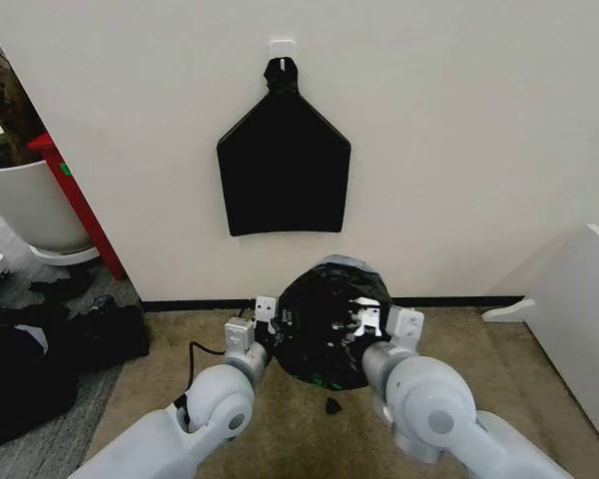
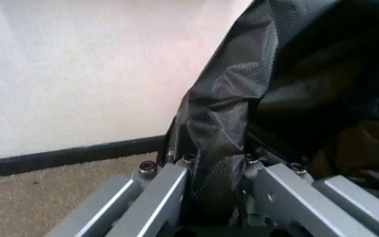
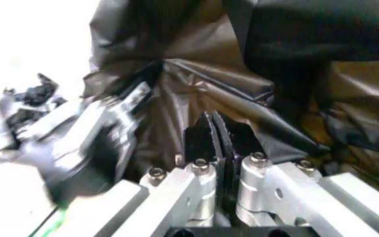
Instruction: Place the garbage bag over the trash bin.
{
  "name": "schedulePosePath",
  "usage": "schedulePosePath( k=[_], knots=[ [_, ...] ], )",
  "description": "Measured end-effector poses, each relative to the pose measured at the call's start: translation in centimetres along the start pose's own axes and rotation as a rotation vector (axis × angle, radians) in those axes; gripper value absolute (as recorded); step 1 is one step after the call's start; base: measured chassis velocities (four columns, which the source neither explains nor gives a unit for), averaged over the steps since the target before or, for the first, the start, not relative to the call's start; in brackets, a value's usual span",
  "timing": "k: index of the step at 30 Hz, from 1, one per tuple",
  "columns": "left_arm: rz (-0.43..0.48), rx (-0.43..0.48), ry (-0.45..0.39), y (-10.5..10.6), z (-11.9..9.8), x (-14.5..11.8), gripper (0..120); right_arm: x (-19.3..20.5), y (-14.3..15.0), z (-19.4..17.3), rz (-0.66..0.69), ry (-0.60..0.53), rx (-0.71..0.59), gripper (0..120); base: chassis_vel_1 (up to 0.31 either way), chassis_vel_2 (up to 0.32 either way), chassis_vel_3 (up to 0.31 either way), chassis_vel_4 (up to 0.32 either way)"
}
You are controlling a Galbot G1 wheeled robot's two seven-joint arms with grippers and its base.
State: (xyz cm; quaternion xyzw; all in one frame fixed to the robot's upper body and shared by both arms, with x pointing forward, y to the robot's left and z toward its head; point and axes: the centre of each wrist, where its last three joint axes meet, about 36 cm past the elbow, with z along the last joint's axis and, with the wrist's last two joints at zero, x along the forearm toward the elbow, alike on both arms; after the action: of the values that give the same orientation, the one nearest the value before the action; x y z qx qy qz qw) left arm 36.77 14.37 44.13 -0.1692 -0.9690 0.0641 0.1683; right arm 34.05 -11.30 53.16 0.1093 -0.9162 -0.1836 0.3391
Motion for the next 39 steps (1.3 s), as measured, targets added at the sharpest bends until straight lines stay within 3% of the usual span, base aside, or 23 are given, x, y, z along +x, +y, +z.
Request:
schedulePosePath(
  k=[10,19,22,30,34,39],
  knots=[
    [0.016,-0.006,-0.007,-0.6,0.6,0.0,0,-5.8,0.1,-0.1,0.116,-0.011,0.008,0,0.0,0.0,0.0,0.0],
    [0.027,0.011,-0.031,-0.5,-0.4,0.5,0,-9.3,-3.2,-0.3,0.272,0.015,-0.023,0,0.0,0.0,0.0,0.0],
    [0.021,0.011,-0.036,-0.2,-0.6,0.4,0,-8.2,-2.8,-0.5,0.255,0.015,-0.028,0,0.0,0.0,0.0,0.0],
    [0.013,0.011,-0.031,-0.1,-0.3,0.1,0,-3.7,1.8,-1.3,0.088,0.008,-0.023,0,0.0,0.0,0.0,0.0],
    [0.015,0.013,-0.03,-0.2,-0.3,0.1,0,-4.8,2.4,-0.8,0.089,0.017,-0.013,0,0.0,0.0,0.0,0.0],
    [0.022,0.015,-0.034,-0.4,-0.4,0.4,0,-9.2,1.5,-0.3,0.177,0.007,-0.006,0,0.0,0.0,0.0,0.0]
  ],
)
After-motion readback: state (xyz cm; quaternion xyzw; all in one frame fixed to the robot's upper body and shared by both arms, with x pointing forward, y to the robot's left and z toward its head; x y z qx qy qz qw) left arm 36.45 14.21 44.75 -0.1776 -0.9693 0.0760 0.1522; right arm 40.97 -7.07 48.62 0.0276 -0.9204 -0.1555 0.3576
